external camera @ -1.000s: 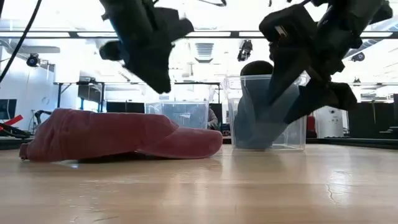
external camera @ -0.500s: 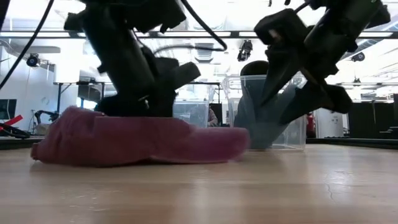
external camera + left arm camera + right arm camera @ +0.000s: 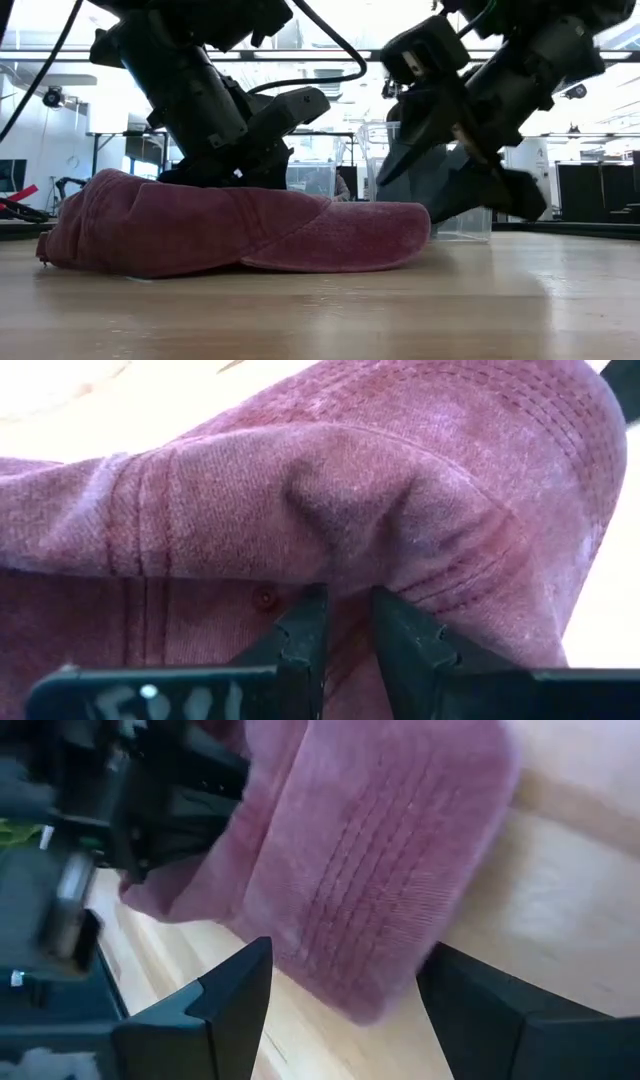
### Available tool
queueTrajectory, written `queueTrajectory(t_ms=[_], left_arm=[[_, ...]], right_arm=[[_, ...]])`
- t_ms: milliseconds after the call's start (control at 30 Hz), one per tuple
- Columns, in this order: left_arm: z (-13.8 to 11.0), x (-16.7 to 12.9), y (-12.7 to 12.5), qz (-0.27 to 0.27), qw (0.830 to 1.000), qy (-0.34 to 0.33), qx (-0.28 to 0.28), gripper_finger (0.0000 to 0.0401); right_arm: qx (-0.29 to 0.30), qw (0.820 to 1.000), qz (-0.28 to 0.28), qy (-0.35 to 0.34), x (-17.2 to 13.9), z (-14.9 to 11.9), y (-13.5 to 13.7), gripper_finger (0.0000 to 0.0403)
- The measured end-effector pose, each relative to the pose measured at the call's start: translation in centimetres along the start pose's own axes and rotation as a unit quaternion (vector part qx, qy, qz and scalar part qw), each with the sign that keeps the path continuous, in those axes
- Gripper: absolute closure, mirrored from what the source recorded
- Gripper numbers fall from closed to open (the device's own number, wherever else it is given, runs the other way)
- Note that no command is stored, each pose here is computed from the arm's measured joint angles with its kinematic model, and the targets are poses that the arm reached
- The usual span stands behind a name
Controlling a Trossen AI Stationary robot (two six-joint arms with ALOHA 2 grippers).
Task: Pick & Place hat
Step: Put the red cap into the left transparent bin
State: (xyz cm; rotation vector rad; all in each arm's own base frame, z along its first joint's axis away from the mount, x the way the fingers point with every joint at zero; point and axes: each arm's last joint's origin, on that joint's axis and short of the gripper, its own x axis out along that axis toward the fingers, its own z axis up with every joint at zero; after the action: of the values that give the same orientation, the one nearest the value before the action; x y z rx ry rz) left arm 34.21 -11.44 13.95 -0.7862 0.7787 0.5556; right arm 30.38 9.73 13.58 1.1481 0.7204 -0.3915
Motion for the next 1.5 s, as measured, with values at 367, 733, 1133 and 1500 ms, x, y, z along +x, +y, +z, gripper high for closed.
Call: queueTrajectory(t_ms=[367,733,1133,1500], left_arm=[[1.1,-1.5,-3.0,-0.076,0.996,-0.027,0.031,0.0321],[5.7,-16.5,-5.9,-0.038,0.977,-0.200,0.066,0.0321],[7.5,-32.8,-5.6,0.012,0.876,-0.479,0.048,0.0321],[6.7,-30.6,-6.0,0.012,0.879,-0.476,0.040,0.0321]], right_arm=[[-0.053,0.990,0.126,-0.027,1.0,0.2,1.9,0.0202],[-0.148,0.970,0.177,-0.075,-6.0,2.3,4.8,0.0384],[-0.207,0.914,0.082,-0.339,-18.3,10.9,10.5,0.0388],[-0.155,0.974,-0.003,-0.162,-10.9,26.5,8.4,0.0389]])
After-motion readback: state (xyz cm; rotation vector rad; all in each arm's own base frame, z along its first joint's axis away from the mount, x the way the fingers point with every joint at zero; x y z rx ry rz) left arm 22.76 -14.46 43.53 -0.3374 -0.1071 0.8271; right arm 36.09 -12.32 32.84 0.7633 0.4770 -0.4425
